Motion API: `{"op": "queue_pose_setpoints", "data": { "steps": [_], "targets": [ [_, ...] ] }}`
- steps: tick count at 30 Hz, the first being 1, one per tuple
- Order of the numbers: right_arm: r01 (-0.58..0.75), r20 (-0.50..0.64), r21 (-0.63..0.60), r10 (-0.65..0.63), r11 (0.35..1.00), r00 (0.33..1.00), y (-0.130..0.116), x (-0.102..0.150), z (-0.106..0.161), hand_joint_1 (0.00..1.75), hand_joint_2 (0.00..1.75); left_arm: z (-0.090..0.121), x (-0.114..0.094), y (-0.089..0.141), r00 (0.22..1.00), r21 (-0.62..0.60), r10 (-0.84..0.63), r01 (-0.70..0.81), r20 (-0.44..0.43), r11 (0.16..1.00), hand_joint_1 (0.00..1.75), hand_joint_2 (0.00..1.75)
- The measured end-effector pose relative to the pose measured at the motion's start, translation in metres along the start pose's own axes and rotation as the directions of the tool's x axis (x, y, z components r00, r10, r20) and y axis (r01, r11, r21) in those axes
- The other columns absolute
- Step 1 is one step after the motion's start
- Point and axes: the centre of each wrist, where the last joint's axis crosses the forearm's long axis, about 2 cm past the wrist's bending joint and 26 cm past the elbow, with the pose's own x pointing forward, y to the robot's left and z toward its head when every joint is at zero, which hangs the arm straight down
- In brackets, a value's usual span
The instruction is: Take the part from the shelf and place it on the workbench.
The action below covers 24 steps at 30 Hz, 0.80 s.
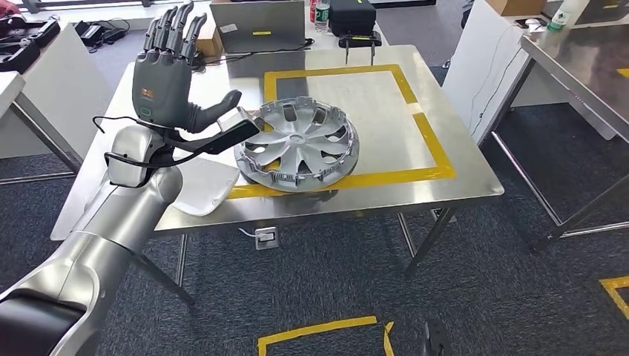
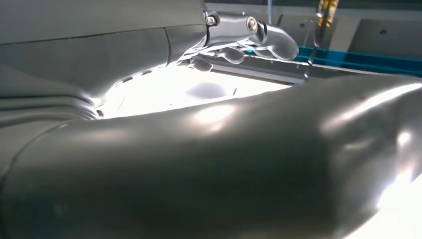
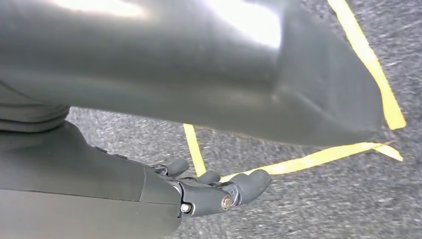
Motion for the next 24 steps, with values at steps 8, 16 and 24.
{"op": "queue_pose_setpoints", "data": {
  "steps": [8, 16, 24],
  "targets": [
    [0.006, -0.004, -0.001, -0.006, 1.000, 1.000, 0.000, 0.001, 0.000, 0.00, 0.00, 0.002, 0.002, -0.003, 1.000, -0.016, 0.006, -0.006, -0.004, 1.000, 0.00, 0.00],
    [0.005, -0.004, -0.005, -0.005, 1.000, 1.000, 0.000, 0.004, -0.001, 0.00, 0.00, 0.004, -0.003, -0.004, 0.999, -0.042, -0.023, 0.022, -0.031, 0.999, 0.00, 0.00],
    [-0.003, 0.001, -0.001, 0.003, 1.000, 1.000, 0.000, 0.005, -0.001, 0.00, 0.00, 0.011, -0.012, -0.007, 0.995, -0.093, -0.070, 0.064, -0.068, 0.994, 0.00, 0.00]
  ]
}}
